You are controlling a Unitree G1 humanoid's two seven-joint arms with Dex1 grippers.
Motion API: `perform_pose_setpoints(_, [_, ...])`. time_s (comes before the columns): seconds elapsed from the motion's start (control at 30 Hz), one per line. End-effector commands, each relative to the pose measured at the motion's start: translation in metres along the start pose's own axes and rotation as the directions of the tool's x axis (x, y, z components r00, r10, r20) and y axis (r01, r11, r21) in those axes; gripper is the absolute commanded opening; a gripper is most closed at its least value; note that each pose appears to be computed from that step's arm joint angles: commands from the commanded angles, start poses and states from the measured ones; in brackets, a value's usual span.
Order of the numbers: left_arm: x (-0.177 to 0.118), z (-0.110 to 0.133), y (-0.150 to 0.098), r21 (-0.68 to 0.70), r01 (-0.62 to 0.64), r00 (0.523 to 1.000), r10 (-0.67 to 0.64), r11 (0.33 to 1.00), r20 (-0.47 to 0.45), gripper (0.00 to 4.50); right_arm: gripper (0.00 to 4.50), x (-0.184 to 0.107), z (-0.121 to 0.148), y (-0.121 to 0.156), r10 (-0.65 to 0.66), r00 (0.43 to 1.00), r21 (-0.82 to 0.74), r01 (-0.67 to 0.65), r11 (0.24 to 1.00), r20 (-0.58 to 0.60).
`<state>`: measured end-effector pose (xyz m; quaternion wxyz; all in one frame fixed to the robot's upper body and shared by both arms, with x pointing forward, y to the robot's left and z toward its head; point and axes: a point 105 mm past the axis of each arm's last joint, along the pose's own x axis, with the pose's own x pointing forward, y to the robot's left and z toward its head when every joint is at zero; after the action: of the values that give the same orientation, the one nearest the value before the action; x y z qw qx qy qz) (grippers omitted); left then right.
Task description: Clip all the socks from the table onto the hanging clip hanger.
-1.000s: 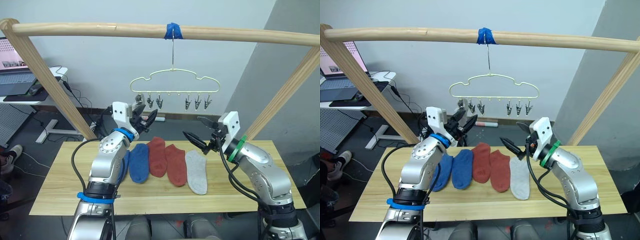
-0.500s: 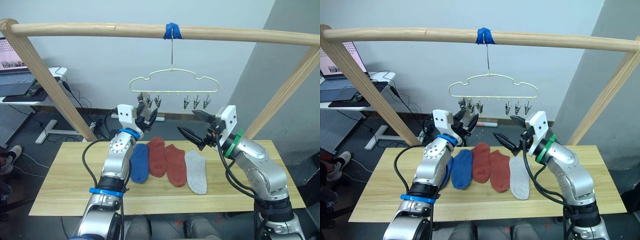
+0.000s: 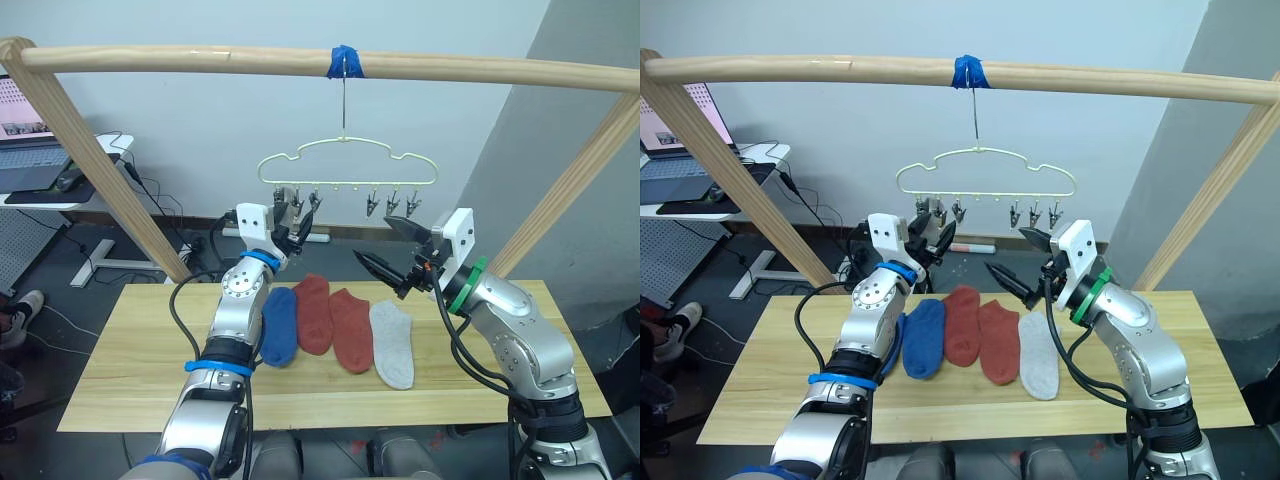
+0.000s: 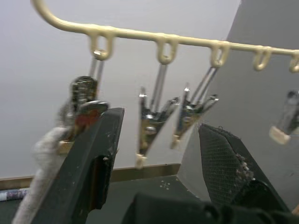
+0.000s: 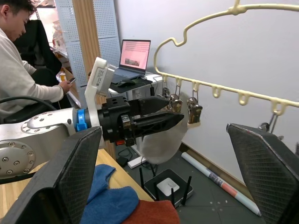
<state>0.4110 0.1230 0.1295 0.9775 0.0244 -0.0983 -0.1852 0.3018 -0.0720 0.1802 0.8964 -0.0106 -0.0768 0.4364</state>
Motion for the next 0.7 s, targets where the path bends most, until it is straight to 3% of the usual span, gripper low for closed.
perform_pose_setpoints(0.03, [0.0038, 0.0162, -0.0007, 0.018, 0.004, 0.998, -0.005, 1.000, 0.063, 2.48, 4.50, -0.0010, 0.0168, 0.0016, 0.004, 0.999, -0.051, -0.001, 0.999, 0.053])
perform_pose_setpoints(0.7, [0.0069, 0.0152, 0.0025, 0.013, -0.010, 0.999, 0.009, 1.000, 0.053, 2.34, 4.50, -0.0009, 0.0149, 0.0014, 0.002, 0.999, -0.054, 0.000, 0.999, 0.043])
